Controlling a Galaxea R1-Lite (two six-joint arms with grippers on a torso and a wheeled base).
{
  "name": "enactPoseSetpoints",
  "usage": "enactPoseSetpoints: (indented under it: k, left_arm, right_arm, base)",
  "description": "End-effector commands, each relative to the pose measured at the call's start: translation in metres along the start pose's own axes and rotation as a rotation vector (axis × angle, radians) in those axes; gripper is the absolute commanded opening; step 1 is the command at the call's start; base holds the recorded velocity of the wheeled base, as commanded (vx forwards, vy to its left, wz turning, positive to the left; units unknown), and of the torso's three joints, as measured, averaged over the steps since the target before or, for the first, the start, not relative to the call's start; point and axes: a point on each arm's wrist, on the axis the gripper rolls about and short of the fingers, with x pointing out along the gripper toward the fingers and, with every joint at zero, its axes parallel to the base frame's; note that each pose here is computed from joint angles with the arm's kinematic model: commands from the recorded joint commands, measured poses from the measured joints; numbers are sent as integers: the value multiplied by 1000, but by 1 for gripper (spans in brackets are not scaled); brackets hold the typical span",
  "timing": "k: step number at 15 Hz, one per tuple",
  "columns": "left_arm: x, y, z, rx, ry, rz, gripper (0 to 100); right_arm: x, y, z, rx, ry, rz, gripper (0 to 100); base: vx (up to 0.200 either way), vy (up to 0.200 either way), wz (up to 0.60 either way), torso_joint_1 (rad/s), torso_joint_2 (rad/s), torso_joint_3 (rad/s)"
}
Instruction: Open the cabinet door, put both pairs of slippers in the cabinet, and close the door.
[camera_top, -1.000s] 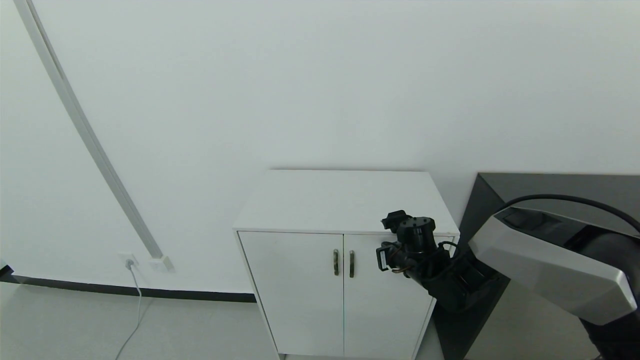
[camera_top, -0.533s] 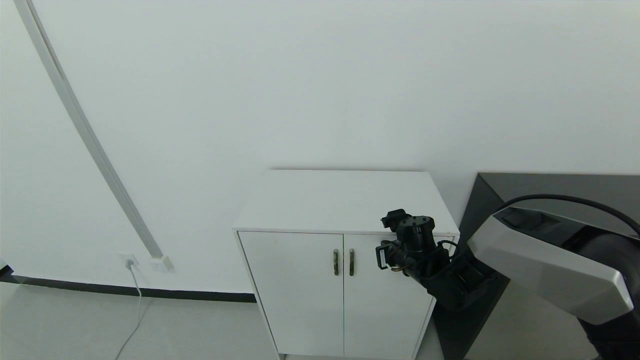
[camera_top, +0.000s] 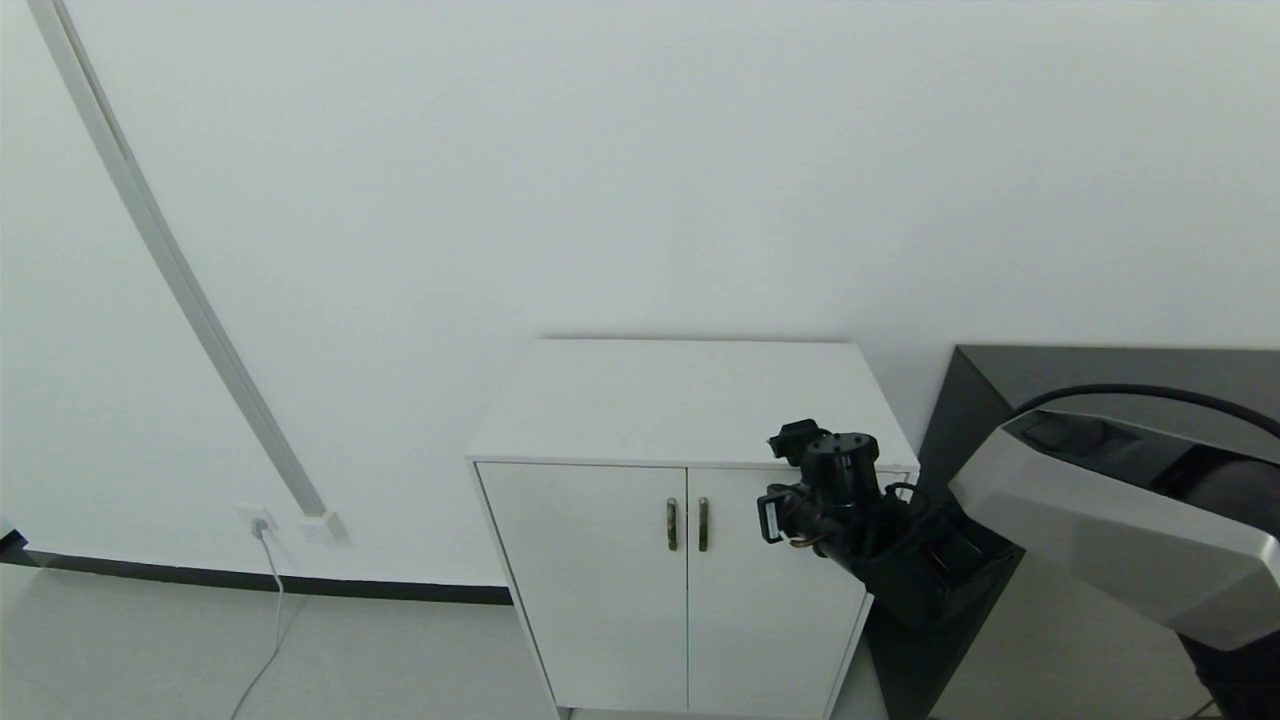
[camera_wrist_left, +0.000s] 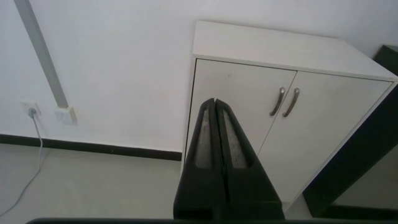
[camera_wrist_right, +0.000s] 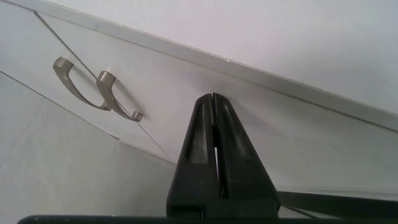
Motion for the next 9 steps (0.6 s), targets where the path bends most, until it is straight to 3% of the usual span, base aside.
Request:
enactPoseSetpoints:
  k: [1,5,9]
  left_arm:
    - [0,0,0,0,-1,1,0]
    - [0,0,0,1,1,1,0]
    - [0,0,0,0,-1,1,0]
  right_arm:
    - [-35,1,19,2,-38,18,0]
    - [-91,-15,31,16,-75,9,0]
    - [-156,-63,54,61,-172,-92,0]
  base:
    - [0,0,0,0,0,0]
    - [0,0,0,0,0,0]
    - [0,0,0,0,0,0]
